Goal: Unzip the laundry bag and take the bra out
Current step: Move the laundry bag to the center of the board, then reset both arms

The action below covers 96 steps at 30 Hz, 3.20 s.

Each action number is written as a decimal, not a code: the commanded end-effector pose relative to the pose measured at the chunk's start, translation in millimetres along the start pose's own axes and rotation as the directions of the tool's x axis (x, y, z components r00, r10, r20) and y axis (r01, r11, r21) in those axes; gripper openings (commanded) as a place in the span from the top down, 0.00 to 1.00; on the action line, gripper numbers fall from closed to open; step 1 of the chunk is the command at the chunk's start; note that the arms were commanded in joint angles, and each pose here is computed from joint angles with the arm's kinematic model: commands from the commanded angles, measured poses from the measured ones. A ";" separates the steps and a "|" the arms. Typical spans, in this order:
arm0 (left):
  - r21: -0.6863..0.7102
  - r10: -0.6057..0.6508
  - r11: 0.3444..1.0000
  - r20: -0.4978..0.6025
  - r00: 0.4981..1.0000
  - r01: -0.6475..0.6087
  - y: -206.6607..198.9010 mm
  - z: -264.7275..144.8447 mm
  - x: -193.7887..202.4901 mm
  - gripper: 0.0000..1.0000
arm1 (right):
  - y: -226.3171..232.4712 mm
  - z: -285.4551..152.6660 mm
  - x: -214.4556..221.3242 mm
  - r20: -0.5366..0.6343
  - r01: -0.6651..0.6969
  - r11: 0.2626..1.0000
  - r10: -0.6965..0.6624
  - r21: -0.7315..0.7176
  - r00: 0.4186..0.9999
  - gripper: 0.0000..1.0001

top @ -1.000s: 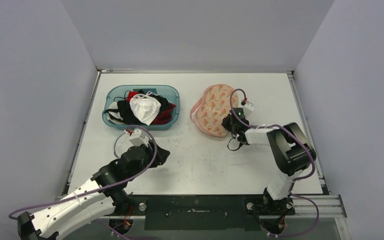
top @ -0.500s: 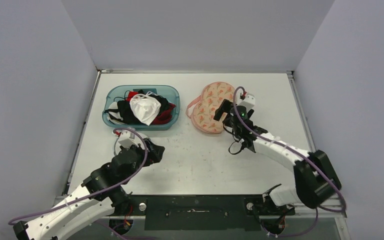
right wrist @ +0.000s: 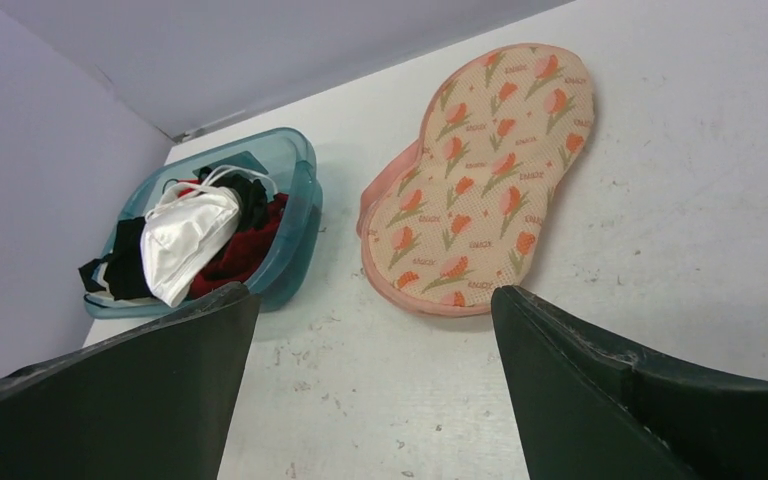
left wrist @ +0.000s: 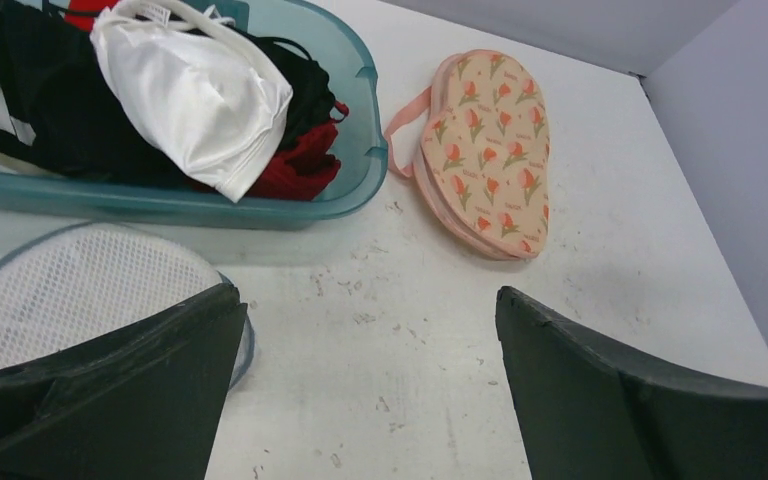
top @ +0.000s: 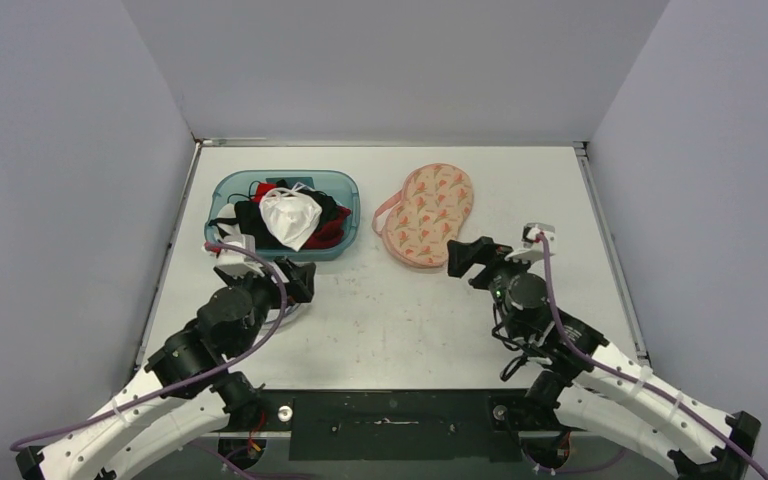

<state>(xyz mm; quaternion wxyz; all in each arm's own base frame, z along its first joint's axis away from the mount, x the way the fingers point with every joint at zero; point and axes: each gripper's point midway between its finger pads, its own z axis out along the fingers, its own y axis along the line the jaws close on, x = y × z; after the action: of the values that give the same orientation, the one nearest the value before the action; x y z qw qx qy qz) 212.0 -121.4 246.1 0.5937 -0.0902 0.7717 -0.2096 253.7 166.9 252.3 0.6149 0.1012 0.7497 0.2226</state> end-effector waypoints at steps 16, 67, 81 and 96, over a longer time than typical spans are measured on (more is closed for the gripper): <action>0.028 0.154 0.986 0.173 0.973 -0.162 -38.2 -3.5 -92.8 0.04 | -32.0 -20.7 -78.2 0.262 0.032 0.984 -0.077 0.174 0.962 0.10; -0.111 0.065 0.992 0.037 0.997 -0.060 -24.1 47.7 -64.2 0.04 | -28.5 23.6 -49.6 0.140 0.100 0.988 -0.115 0.115 0.983 0.10; -0.064 0.050 0.997 0.119 0.992 -0.043 -8.9 38.1 -66.7 0.04 | -29.2 10.8 -53.5 0.176 0.151 0.987 -0.160 0.062 0.971 0.10; -0.091 0.011 0.996 0.101 0.995 -0.002 -4.0 39.1 -60.5 0.04 | -22.6 11.4 -56.8 0.232 0.036 0.999 -0.039 0.014 0.972 0.10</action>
<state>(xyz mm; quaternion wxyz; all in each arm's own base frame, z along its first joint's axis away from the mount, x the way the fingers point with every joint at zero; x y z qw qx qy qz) 263.7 -111.3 280.4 0.6172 -0.1074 0.7640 -0.1544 280.3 135.0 278.1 0.6865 0.0882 0.6952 0.1942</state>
